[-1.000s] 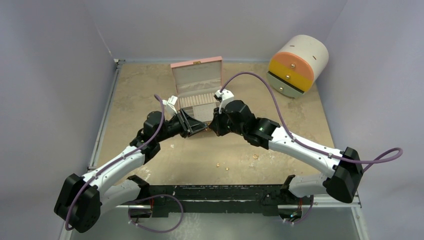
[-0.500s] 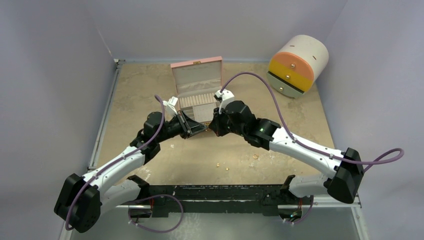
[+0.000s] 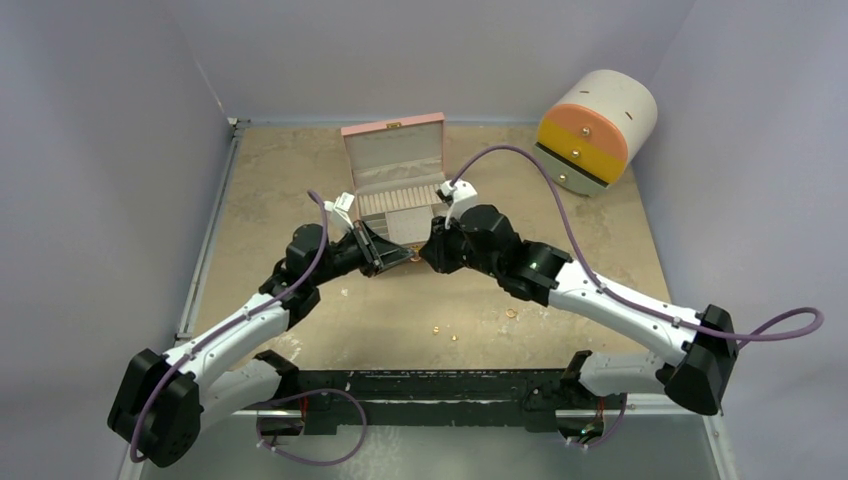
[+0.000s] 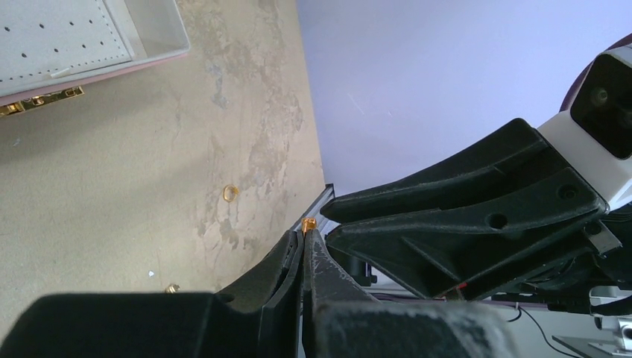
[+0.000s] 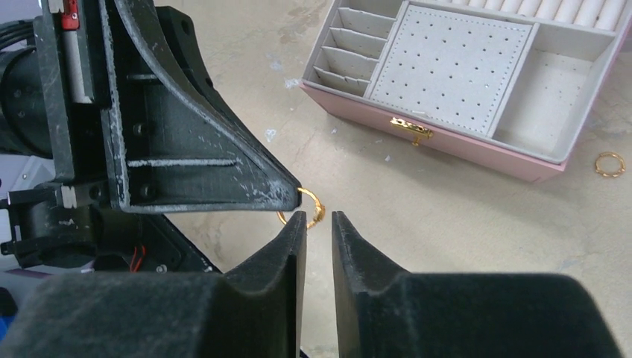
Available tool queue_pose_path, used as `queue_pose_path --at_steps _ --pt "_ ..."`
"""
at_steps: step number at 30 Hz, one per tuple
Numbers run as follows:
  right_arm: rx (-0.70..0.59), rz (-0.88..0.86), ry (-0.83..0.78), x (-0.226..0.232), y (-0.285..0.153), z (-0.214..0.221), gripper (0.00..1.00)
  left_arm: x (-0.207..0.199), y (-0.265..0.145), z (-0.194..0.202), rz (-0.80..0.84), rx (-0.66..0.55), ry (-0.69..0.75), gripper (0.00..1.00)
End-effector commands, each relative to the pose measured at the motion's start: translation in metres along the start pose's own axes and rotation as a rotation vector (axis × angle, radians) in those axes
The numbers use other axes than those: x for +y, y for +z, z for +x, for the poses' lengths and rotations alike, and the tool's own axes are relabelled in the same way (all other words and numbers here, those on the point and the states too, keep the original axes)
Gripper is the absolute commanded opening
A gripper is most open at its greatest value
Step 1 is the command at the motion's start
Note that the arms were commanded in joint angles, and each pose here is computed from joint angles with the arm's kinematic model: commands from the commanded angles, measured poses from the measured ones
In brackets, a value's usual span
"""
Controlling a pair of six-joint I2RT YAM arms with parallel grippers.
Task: Organize the mixed jewelry
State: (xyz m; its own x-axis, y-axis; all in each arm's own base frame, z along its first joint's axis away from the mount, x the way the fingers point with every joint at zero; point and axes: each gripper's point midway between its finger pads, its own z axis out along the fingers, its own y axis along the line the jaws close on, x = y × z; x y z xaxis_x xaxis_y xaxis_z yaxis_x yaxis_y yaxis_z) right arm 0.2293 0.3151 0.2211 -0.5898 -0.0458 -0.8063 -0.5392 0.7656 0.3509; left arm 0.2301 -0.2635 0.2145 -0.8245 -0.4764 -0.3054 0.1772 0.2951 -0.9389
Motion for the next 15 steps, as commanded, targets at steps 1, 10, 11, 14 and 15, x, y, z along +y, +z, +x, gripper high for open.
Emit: queue_pose_path --at_steps 1,10,11,14,15 --pt "-0.091 -0.023 0.04 0.005 -0.018 -0.018 0.25 -0.02 -0.006 -0.01 0.073 -0.056 0.028 0.0" --pt "-0.068 -0.119 0.027 0.012 -0.043 -0.019 0.39 -0.037 -0.011 -0.01 0.16 -0.061 0.046 0.0" --pt "-0.063 -0.154 0.038 0.015 -0.046 -0.02 0.39 -0.039 -0.012 -0.009 0.171 -0.057 0.051 0.0" --pt "-0.071 -0.255 0.099 0.017 -0.055 -0.032 0.4 -0.047 -0.015 -0.008 0.203 -0.055 0.069 0.0" --pt "-0.082 -0.286 0.119 0.016 -0.059 -0.037 0.4 -0.049 -0.017 -0.008 0.213 -0.056 0.075 0.0"
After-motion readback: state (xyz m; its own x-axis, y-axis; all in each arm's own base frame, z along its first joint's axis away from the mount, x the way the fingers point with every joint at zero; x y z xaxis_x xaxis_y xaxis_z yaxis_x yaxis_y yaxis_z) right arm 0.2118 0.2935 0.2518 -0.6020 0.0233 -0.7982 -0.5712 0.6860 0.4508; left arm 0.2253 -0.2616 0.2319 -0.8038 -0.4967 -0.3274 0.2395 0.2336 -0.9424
